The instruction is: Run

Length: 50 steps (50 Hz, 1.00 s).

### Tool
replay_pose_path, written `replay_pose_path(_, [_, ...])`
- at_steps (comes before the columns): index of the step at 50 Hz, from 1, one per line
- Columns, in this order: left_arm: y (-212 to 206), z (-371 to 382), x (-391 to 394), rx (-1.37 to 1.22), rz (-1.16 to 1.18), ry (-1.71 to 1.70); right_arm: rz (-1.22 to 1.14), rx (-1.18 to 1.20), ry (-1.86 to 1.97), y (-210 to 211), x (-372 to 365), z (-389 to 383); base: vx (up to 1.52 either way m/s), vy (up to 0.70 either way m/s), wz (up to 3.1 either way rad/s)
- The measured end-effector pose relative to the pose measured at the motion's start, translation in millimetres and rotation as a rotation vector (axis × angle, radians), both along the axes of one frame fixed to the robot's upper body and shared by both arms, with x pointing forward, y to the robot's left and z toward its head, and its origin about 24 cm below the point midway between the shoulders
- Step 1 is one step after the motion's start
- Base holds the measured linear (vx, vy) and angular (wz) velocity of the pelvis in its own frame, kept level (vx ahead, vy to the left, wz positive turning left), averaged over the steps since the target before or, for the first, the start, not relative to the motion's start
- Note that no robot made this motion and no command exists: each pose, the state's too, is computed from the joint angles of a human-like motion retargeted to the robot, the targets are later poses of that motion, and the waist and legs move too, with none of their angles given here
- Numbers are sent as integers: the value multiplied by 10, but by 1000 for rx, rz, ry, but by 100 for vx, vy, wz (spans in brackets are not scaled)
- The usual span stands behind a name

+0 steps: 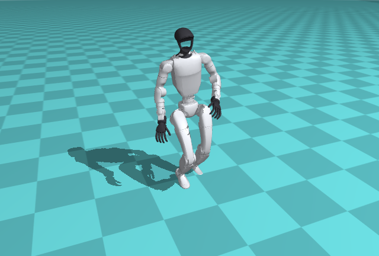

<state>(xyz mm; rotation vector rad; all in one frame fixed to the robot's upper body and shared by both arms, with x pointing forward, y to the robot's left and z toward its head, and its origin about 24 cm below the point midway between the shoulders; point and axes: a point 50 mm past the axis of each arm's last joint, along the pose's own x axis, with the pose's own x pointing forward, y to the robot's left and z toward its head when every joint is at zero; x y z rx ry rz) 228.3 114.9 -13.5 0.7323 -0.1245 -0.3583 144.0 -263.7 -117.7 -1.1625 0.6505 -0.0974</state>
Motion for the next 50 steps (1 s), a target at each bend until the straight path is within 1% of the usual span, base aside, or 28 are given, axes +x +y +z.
replay_pose_path(5, [-105,-31,107,-15,-40,44,-83,62,118,32,-267,-156,23,7,-197])
replay_pose_path(11, [-90,-159,95,-33,-27,133,-116,178,165,255,-355,-261,36,-6,-226])
replay_pose_path(15, [9,-435,-67,0,14,275,-77,263,132,479,-181,-254,43,-8,-254])
replay_pose_path(21, [217,-834,-354,81,102,484,37,333,-4,710,381,-42,35,10,-230])
replay_pose_path(26, [355,-961,-444,114,170,567,85,320,-68,710,684,122,28,30,-179])
replay_pose_path(32, [410,-960,-407,91,226,584,114,295,-7,688,710,109,18,15,-134])
replay_pose_path(43, [430,-891,-242,18,337,559,121,267,138,648,525,-31,-1,17,-71])
replay_pose_path(50, [520,-1094,-483,14,449,681,47,234,278,546,159,-223,-19,15,-44])
